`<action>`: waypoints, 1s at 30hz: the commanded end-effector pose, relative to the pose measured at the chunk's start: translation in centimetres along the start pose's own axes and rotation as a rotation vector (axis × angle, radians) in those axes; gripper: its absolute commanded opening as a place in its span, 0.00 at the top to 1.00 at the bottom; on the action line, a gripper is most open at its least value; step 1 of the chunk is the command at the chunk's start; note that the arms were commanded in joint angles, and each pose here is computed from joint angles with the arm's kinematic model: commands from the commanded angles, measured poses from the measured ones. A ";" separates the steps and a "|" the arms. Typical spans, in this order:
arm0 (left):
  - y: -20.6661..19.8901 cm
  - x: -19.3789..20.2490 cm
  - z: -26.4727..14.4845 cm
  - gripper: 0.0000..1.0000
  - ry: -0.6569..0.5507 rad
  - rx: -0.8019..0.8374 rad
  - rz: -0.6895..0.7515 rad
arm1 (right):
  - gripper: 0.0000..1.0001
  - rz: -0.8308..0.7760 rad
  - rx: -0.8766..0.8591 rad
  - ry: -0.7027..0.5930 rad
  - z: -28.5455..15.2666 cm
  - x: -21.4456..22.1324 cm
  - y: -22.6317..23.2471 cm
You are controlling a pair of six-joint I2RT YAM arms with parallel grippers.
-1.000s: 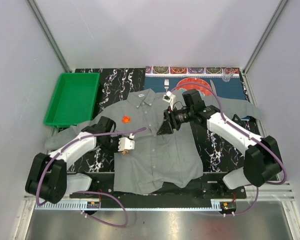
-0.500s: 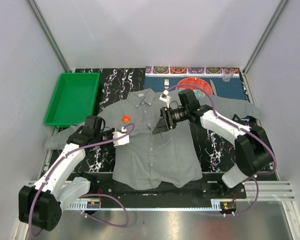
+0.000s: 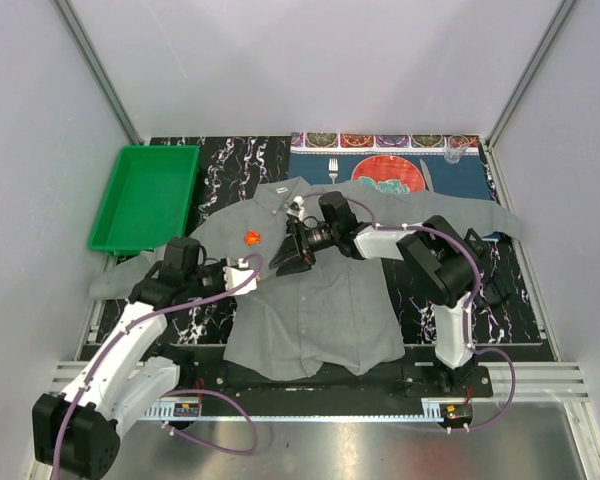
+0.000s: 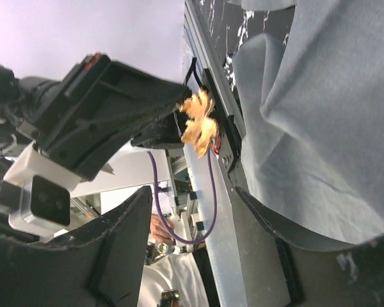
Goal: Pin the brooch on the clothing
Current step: Pick up the brooch from the clothes.
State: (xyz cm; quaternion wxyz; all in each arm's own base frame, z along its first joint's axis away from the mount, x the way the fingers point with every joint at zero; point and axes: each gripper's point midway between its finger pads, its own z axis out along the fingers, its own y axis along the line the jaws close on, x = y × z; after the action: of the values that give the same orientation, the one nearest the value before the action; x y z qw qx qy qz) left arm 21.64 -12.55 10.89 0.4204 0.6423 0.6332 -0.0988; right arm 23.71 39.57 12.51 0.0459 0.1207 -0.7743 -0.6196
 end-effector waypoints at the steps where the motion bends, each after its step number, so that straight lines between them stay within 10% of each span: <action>1: 0.8 -2.1 -0.1 1.00 -0.094 -0.045 0.042 | 0.41 -0.059 -0.118 0.001 1.1 -1.7 3.4; 7: 0.0 -3.5 -0.7 1.00 -0.166 -0.052 0.175 | 0.37 -0.124 -0.174 0.071 2.0 -1.1 3.7; 12: -1.4 -5.2 -1.4 1.00 -0.247 -0.021 0.350 | 0.14 -0.343 -0.134 0.122 1.4 0.0 2.8; 30: -4.4 -10.4 -3.4 1.00 -0.509 0.033 0.822 | 0.30 -0.624 -0.236 0.316 0.1 5.3 6.7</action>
State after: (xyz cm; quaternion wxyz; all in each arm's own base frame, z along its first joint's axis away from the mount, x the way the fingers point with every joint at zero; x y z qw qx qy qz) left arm 15.56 -16.77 14.42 0.5077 0.7954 0.3170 -0.0955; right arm 19.52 39.59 16.49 0.0094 0.3754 -0.6521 -0.6586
